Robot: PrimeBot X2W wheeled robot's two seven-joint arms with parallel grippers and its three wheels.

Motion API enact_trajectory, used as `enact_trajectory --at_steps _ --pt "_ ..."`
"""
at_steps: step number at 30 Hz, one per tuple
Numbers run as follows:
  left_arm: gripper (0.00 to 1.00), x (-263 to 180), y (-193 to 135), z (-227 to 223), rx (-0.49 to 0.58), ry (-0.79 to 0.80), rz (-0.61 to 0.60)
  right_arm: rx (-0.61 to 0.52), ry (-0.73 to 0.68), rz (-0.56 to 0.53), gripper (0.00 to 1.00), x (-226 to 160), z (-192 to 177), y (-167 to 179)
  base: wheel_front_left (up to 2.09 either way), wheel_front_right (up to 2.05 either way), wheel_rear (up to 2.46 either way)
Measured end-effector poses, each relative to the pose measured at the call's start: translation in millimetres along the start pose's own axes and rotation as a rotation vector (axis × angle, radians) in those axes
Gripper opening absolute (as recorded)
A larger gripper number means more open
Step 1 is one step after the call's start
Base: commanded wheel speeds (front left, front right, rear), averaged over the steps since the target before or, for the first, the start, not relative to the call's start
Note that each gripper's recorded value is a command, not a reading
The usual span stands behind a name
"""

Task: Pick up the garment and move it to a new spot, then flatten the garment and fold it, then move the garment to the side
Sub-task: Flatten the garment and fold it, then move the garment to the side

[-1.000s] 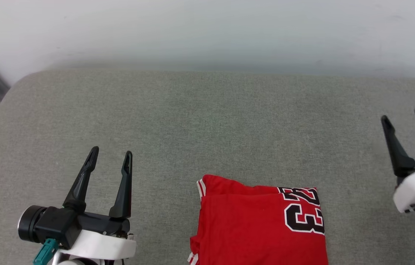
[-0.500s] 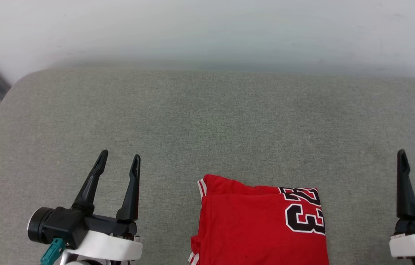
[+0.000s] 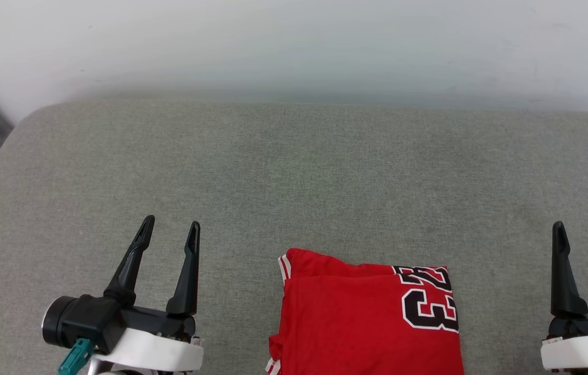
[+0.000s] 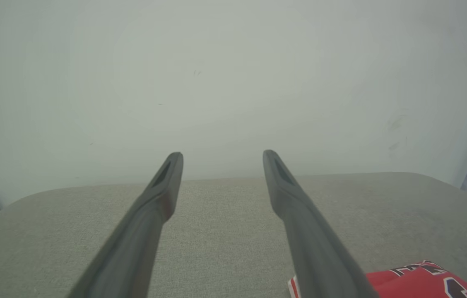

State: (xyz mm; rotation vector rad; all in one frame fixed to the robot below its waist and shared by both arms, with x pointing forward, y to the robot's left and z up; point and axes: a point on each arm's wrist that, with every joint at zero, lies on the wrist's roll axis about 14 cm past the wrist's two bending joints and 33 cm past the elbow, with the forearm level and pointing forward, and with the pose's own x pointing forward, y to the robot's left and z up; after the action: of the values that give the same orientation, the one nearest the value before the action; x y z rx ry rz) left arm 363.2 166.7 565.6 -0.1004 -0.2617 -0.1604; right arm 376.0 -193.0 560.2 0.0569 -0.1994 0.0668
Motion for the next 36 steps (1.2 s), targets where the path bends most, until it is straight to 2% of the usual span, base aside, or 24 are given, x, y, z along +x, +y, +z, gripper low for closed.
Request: enact_trajectory --at_steps 7,9,12,17,18,23,28,35,36 --pt "1.0 -0.1 0.1 -1.9 -0.001 0.006 -0.002 0.024 0.043 0.013 1.0 0.6 -9.6 5.6 0.0 0.0 0.0" --pt "1.0 -0.3 0.3 -3.1 0.0 0.01 -0.003 0.039 0.101 0.048 1.0 0.8 -18.8 13.1 0.0 0.0 0.0" --pt "1.0 -0.8 -0.7 -7.1 0.001 0.024 -0.009 0.014 0.3 0.132 1.0 -6.1 -49.7 22.9 0.0 0.0 0.0" --pt "1.0 0.4 2.8 -10.3 0.007 0.034 -0.003 0.075 0.619 0.245 1.0 -23.3 -86.6 39.9 0.0 0.0 0.0" --pt "1.0 1.6 4.0 -14.5 0.008 0.046 -0.002 0.046 0.872 0.302 1.0 -42.4 -114.2 40.6 0.0 0.0 0.0" --pt "1.0 4.2 9.7 -11.9 0.014 0.038 0.014 0.054 1.146 0.337 1.0 -66.1 -145.2 47.4 0.0 0.0 0.0" --pt "1.0 0.2 18.3 -15.7 0.0 0.052 0.052 0.121 1.237 0.388 1.0 -64.3 -160.0 73.6 0.0 0.0 0.0" --pt "1.0 -9.3 37.6 -18.6 0.011 0.074 0.121 0.085 1.334 0.438 1.0 -65.4 -189.6 91.6 0.0 0.0 0.0" --pt "1.0 -10.0 38.3 -18.9 0.012 0.075 0.124 0.083 1.341 0.443 0.92 -65.9 -191.5 93.0 0.0 0.0 0.0"
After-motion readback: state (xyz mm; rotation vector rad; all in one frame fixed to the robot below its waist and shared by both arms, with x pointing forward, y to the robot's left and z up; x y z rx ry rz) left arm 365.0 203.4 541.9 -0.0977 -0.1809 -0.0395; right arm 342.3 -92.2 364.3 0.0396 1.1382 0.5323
